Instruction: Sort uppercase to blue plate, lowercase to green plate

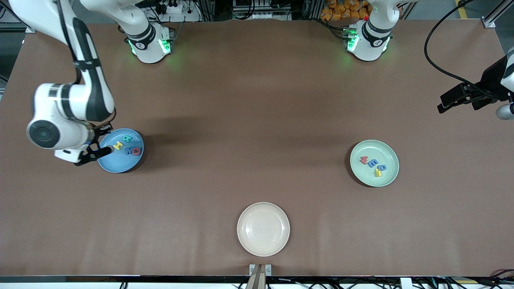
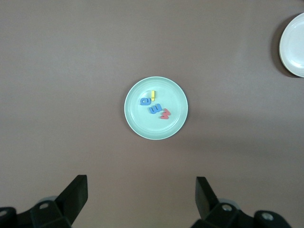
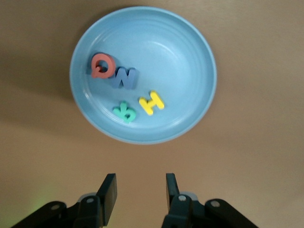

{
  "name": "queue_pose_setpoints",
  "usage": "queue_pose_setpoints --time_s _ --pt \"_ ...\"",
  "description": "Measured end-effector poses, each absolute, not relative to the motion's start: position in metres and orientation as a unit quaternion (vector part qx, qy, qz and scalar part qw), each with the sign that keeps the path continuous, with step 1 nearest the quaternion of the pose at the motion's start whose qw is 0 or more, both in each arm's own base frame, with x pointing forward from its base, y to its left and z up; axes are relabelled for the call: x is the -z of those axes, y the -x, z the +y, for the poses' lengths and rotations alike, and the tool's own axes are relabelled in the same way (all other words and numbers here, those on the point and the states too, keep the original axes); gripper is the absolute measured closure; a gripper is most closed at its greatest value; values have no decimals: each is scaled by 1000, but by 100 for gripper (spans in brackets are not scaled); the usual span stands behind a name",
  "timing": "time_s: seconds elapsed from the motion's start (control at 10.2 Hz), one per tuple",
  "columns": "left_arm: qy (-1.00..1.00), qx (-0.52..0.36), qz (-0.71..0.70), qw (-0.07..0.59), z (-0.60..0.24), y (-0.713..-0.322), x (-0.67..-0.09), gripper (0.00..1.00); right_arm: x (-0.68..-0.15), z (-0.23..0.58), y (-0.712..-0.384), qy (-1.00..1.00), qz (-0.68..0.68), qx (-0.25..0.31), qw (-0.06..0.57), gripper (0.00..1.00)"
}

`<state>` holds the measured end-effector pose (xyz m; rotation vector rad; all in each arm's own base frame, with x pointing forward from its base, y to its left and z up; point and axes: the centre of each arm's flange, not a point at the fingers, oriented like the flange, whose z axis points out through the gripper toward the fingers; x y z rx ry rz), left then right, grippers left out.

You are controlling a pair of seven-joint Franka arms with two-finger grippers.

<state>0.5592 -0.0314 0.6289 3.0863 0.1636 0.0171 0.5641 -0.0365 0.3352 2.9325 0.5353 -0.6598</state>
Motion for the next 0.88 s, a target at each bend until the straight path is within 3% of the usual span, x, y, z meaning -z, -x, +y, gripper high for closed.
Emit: queue_pose_setpoints --time_s 0.1,0.2,0.49,0.88 --pt "-998 -5 53 25 -31 -559 -629 0 -368 -38 -571 -963 152 221 25 46" --pt "-998 -5 54 25 -31 -559 -629 0 -398 -41 -576 -964 140 225 16 30" --pt "-998 -5 54 25 -31 -559 -629 0 -479 -42 -586 -972 90 218 16 0" --pt "-998 -5 55 25 -30 -560 -629 0 -578 -29 -590 -985 54 164 27 0"
